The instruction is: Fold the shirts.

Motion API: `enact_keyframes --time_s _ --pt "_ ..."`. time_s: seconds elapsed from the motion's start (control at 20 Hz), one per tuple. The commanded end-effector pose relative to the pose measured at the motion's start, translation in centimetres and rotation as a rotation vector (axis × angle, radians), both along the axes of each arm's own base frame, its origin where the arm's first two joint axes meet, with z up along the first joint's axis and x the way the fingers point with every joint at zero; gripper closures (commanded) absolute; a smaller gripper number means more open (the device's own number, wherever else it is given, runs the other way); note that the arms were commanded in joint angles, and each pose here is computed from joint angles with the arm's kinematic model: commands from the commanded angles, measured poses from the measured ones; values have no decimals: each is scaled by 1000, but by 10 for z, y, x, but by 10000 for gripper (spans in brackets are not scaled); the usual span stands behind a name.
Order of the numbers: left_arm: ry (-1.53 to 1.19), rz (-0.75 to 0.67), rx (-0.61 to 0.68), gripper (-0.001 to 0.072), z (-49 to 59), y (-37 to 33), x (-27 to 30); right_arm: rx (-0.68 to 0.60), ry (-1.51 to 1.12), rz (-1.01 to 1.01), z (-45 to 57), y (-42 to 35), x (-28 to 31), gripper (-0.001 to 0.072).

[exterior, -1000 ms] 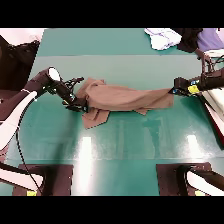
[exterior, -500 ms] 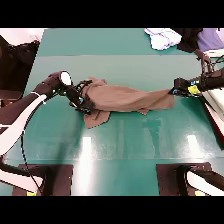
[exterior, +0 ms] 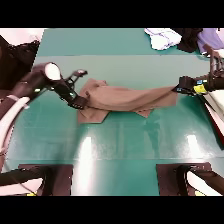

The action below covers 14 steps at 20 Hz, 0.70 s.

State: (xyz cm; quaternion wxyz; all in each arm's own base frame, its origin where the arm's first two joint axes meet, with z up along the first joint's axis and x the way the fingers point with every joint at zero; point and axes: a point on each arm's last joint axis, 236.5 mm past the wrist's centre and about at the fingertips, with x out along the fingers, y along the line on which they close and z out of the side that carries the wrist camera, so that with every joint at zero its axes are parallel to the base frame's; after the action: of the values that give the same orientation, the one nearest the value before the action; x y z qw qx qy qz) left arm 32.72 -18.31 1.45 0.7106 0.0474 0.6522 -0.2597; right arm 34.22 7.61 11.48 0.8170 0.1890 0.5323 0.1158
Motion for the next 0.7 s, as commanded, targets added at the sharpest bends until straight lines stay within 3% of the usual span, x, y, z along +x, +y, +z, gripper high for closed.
enact_keyframes --time_s 0.0,0.3,0.65 --pt "-259 3 0 674 86 22 -6 -1 -74 9 29 3 -17 694" --pt "-802 41 -147 674 295 46 -49 22 -399 -8 140 11 -53 695" --pt "-1241 123 -340 674 481 78 -134 -13 -859 0 306 14 -122 696"
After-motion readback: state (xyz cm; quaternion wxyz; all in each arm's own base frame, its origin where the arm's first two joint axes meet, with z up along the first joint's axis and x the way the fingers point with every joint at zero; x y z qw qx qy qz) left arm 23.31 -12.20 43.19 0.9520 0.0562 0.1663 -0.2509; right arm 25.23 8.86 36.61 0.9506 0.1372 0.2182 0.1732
